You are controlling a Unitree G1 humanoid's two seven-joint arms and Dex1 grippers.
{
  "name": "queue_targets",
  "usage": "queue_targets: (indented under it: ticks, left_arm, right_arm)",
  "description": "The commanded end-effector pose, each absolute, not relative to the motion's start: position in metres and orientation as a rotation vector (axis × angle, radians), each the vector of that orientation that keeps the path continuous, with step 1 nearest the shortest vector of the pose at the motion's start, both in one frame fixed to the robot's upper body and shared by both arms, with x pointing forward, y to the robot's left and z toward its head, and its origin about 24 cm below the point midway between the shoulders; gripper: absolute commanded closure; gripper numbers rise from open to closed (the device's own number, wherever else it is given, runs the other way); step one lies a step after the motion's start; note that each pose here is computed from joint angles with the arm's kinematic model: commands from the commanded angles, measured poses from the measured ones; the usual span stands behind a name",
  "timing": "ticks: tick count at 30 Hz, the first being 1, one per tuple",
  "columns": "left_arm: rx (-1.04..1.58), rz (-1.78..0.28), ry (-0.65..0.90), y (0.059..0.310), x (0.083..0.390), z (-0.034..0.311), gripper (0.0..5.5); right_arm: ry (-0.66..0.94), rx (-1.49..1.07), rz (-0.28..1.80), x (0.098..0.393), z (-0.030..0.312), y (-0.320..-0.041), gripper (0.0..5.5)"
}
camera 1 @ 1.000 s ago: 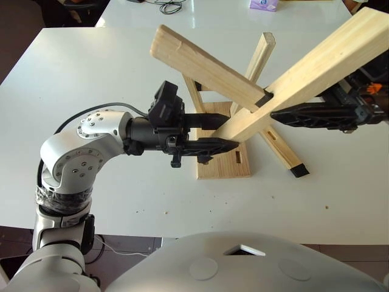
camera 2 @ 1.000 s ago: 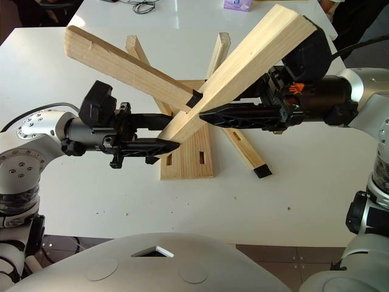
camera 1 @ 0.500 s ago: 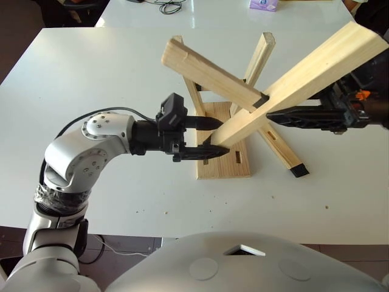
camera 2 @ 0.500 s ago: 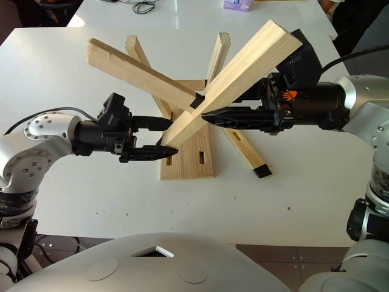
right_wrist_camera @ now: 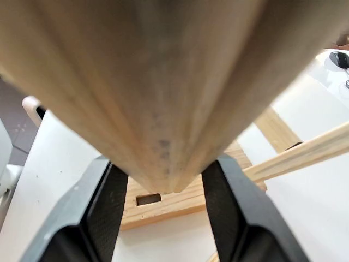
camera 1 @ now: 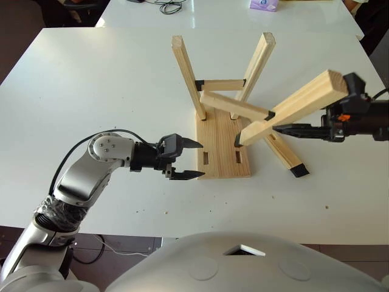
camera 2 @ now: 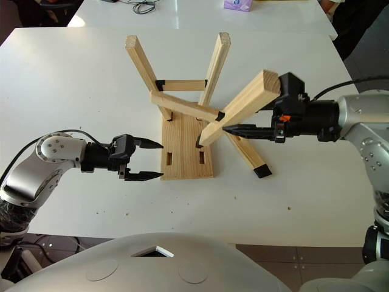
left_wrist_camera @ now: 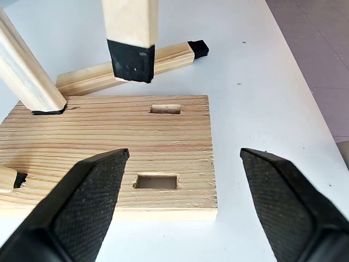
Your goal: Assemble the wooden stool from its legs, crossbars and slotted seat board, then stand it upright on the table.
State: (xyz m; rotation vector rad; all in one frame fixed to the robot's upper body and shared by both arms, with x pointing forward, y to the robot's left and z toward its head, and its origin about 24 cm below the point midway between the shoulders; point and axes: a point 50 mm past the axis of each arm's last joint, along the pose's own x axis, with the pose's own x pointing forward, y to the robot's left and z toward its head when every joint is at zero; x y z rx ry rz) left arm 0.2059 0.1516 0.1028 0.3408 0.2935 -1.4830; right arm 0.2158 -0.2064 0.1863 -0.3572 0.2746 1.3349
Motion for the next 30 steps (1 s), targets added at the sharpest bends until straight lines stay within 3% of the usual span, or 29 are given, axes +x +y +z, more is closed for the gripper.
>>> queue_targets:
  ticks: [1, 20, 30]
  left_arm:
    - [0.358, -1.49, 0.298, 0.153, 0.204, 0.102, 1.7]
    - [0.352, -1.526, 0.302, 0.154, 0.2, 0.103, 1.7]
    - [0.354, -1.544, 0.309, 0.155, 0.197, 0.104, 1.7]
  right_arm:
    - [0.274, -0.4, 1.362, 0.215, 0.176, -0.205, 3.49]
    - [0.322, -0.411, 1.438, 0.199, 0.163, -0.197, 3.49]
    - [0.378, -0.431, 1.411, 0.199, 0.153, -0.21, 3.49]
